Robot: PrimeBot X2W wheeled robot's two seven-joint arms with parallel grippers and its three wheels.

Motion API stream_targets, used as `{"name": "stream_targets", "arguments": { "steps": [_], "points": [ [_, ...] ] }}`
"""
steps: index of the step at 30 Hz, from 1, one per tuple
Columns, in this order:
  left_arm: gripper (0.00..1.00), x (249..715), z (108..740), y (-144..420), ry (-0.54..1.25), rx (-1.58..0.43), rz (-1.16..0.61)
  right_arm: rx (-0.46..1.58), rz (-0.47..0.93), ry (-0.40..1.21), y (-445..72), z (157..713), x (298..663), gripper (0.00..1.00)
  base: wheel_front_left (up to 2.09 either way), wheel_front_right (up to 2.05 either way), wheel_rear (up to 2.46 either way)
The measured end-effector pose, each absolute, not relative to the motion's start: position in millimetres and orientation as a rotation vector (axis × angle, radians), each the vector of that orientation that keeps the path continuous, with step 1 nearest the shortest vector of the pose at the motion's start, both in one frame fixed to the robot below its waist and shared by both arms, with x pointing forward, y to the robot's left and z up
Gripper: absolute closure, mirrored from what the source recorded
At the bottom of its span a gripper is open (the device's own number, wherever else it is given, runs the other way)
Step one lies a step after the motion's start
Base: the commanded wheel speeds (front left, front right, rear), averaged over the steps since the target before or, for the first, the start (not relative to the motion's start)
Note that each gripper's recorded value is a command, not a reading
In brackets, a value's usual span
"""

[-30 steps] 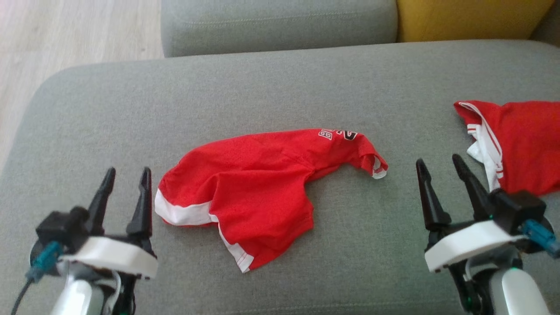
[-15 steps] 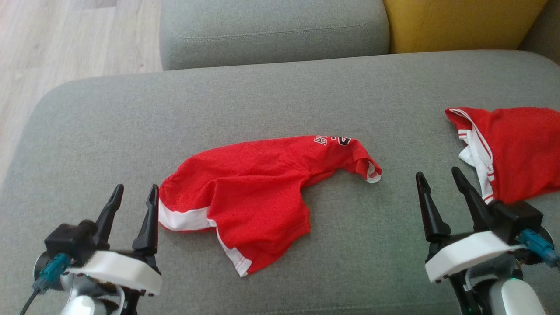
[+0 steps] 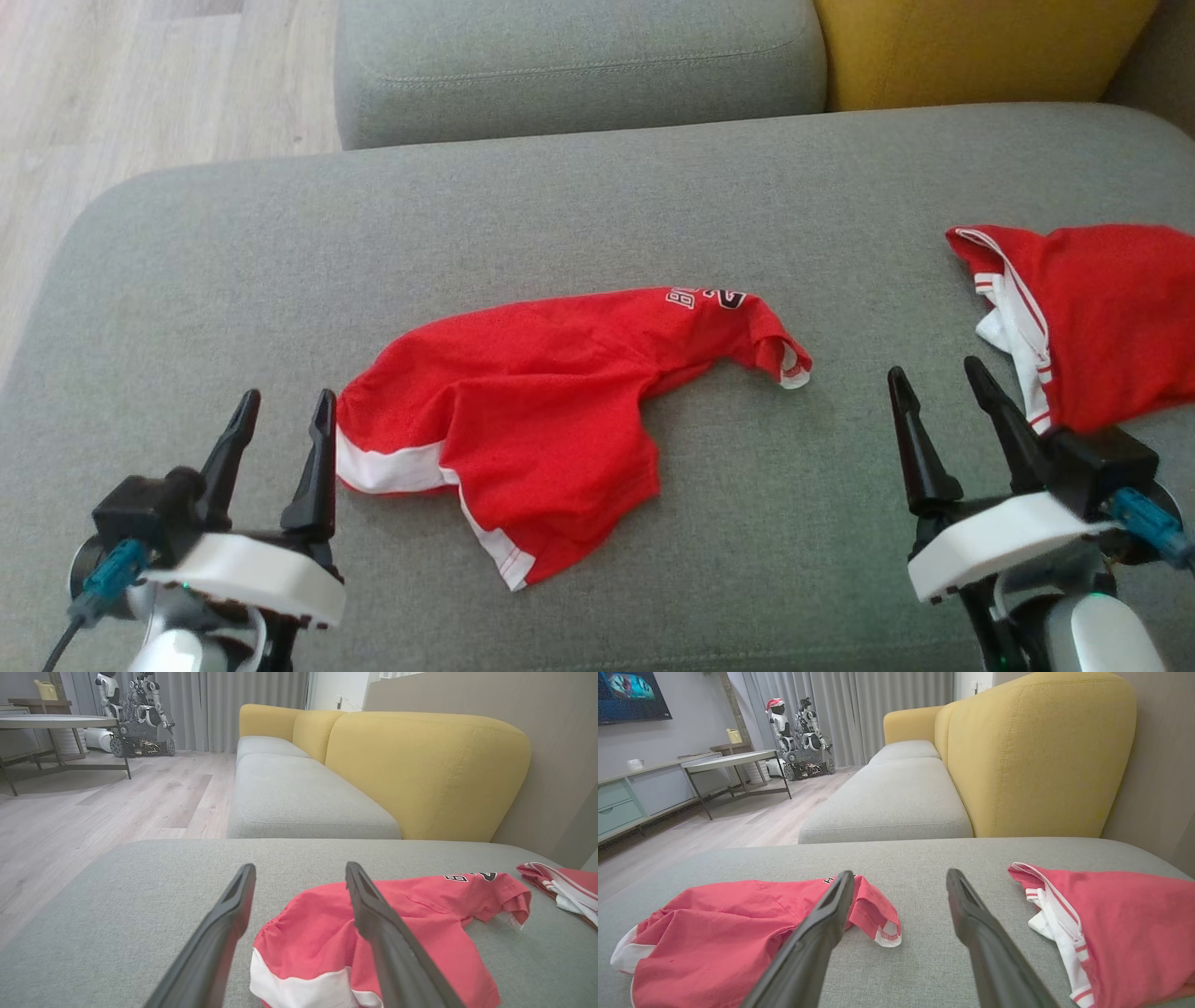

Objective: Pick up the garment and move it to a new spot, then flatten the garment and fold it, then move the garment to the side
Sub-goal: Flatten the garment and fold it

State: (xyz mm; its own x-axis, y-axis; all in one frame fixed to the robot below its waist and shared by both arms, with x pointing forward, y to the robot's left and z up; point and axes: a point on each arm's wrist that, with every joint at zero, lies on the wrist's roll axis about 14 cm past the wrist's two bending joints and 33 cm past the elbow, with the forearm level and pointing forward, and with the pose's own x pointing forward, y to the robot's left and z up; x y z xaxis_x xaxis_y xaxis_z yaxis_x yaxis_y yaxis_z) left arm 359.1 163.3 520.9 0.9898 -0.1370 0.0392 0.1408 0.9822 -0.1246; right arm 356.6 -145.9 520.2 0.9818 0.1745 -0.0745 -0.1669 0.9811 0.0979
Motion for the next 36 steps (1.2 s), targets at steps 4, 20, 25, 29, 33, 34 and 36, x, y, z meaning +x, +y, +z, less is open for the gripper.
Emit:
{"name": "stream_targets", "arguments": {
  "steps": [4, 20, 25, 29, 33, 34, 36],
  "points": [
    [0.00, 359, 520, 164, -0.028, -0.127, -0.138, 0.092, 0.174, 0.084, -145, 520, 357, 0.00, 0.00, 0.00, 0.00],
    [0.00, 369, 508, 165, 0.008, -0.127, -0.131, 0.105, 0.532, 0.367, -32, 444, 325, 0.00, 0.00, 0.00, 0.00],
    [0.00, 380, 509, 169, -0.004, -0.125, -0.126, 0.096, 0.694, 0.418, 14, 427, 319, 0.00, 0.00, 0.00, 0.00],
    [0.00, 386, 506, 167, -0.004, -0.127, -0.133, 0.040, 0.775, 0.457, 32, 410, 323, 0.00, 0.00, 0.00, 0.00],
    [0.00, 391, 501, 170, 0.004, -0.127, -0.123, -0.035, 0.824, 0.497, 39, 388, 328, 0.00, 0.00, 0.00, 0.00],
    [0.00, 392, 500, 171, 0.006, -0.128, -0.118, -0.050, 0.835, 0.504, 40, 384, 329, 0.00, 0.00, 0.00, 0.00],
    [0.00, 394, 498, 173, 0.007, -0.129, -0.110, -0.082, 0.854, 0.519, 42, 376, 330, 0.64, 0.00, 0.00, 0.00]
  ]
}}
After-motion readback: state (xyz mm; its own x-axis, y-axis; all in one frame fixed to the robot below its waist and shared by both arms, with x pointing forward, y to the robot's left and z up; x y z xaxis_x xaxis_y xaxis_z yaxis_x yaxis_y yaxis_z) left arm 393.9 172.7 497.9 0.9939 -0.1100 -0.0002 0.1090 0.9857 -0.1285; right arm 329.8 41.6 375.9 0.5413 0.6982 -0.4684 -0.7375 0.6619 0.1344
